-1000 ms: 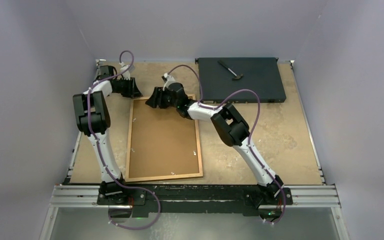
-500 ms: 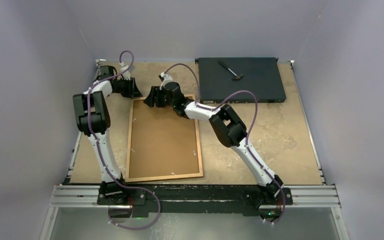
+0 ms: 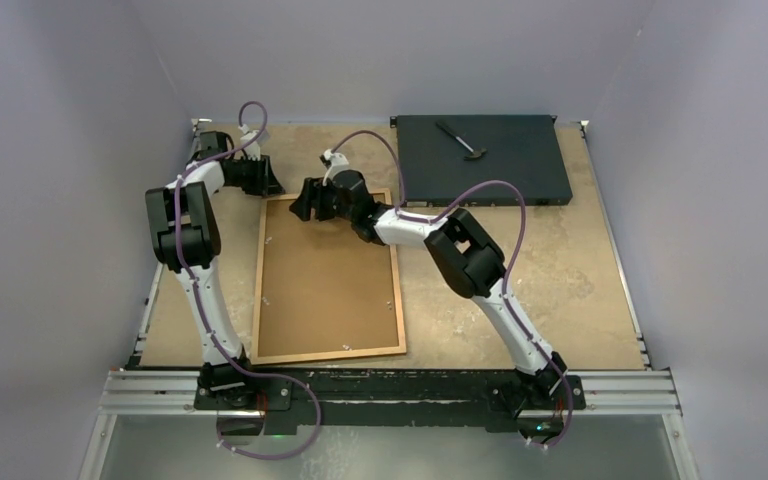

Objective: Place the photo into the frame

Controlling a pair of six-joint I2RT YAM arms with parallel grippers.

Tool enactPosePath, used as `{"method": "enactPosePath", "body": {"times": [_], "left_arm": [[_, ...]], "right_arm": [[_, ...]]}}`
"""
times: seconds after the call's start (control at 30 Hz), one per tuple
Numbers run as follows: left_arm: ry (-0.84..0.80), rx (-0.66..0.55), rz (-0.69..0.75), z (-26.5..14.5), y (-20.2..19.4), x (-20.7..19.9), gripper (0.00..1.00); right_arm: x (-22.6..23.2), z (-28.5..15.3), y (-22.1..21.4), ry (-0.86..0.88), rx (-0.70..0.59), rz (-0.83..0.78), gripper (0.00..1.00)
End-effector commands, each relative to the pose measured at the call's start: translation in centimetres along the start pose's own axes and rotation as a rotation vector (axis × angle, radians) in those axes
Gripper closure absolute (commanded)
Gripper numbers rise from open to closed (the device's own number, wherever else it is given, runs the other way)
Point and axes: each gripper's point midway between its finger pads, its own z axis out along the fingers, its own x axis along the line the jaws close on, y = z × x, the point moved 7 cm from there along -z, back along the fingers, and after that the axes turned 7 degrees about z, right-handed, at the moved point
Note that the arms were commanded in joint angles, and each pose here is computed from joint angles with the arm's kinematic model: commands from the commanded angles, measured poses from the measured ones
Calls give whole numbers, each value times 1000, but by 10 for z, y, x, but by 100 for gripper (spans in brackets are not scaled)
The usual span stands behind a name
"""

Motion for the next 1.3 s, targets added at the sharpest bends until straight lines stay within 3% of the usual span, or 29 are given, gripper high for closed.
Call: {"method": "enactPosePath", "body": {"times": [0.0,0.4,1.27], "left_arm": [[-18,45,-47,-4,-13,-10,71],[-23,49,-44,-4,-16,-12,71],[-22,53,-41,-8,-19,-14,72]], "right_arm": [[20,-4,23,24,-68,-30,32],[5,20,7,-11,-6,-4,33],[-10,25,-6,-55,30,3,33]]}}
